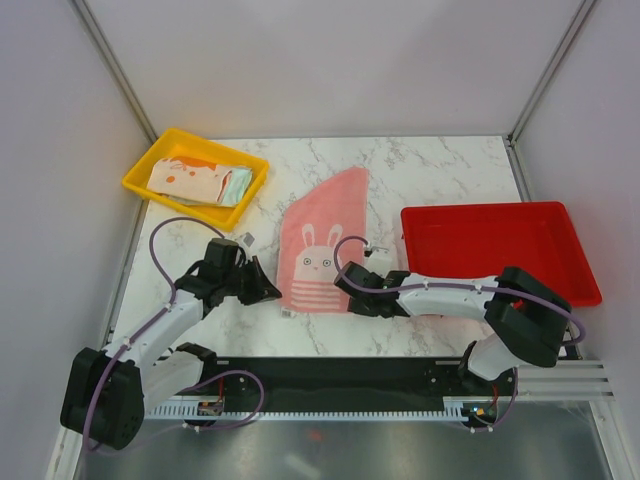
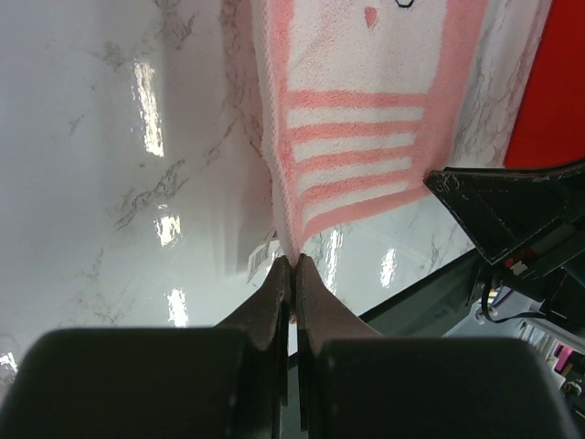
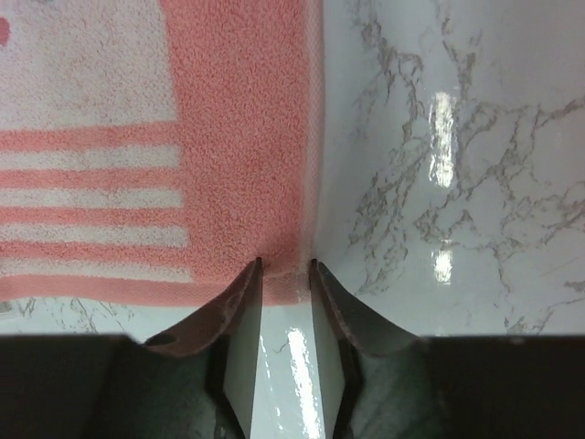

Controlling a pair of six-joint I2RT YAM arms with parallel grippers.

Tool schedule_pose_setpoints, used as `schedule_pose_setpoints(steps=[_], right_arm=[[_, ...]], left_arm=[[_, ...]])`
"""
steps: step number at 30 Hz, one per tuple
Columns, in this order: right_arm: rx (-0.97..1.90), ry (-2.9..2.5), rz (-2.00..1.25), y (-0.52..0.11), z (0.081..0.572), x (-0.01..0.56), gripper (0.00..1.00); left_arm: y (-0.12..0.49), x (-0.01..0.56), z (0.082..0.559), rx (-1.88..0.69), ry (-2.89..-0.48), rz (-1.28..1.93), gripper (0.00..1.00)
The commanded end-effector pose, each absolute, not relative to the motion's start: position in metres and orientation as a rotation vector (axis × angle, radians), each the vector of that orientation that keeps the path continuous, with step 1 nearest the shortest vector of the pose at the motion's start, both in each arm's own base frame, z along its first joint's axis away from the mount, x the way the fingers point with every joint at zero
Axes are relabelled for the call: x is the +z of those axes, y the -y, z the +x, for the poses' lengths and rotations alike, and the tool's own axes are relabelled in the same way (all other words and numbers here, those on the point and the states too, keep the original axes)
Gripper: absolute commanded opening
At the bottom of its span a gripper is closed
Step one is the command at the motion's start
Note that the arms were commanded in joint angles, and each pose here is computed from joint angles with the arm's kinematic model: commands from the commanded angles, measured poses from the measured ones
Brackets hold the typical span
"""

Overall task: Fold and stack the towels
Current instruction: Flatten out the crumpled towel

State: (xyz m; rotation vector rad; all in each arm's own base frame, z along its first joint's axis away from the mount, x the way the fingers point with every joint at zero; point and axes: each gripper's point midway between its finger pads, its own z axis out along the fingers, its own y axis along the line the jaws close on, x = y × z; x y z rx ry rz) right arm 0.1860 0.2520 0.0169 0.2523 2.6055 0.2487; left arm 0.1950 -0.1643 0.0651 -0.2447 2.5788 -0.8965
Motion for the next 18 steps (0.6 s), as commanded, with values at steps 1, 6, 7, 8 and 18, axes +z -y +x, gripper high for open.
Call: schedule_pose_setpoints(steps=[1,6,7,8,18], right_arm=[[0.192,-2.645,0.265,-0.247,0.179,-0.003,0.34],[0.186,-2.59,0.145,-0.256,0.193,0.005,0.0],[0.16,-2.577,0.13,-0.255,0.197,0.009,0.0],[0.142,-2.545,0.123,-0.256,0.205,0.025,0.0],[0.63,-2.073,-0.068,-0.256,0.183,0.262,0.0]], left_arm=[[0.167,0.071,0.203,-0.918,-2.526,-0.25,0.02],[0.177,0.081,0.208,-1.005,-2.471,-0.217,0.02],[0.18,0.086,0.211,-1.022,-2.458,-0.218,0.02],[0.183,0.092,0.212,-1.052,-2.443,-0.205,0.02],[0.206,0.297,0.176,-1.419,-2.008,0.014,0.02]])
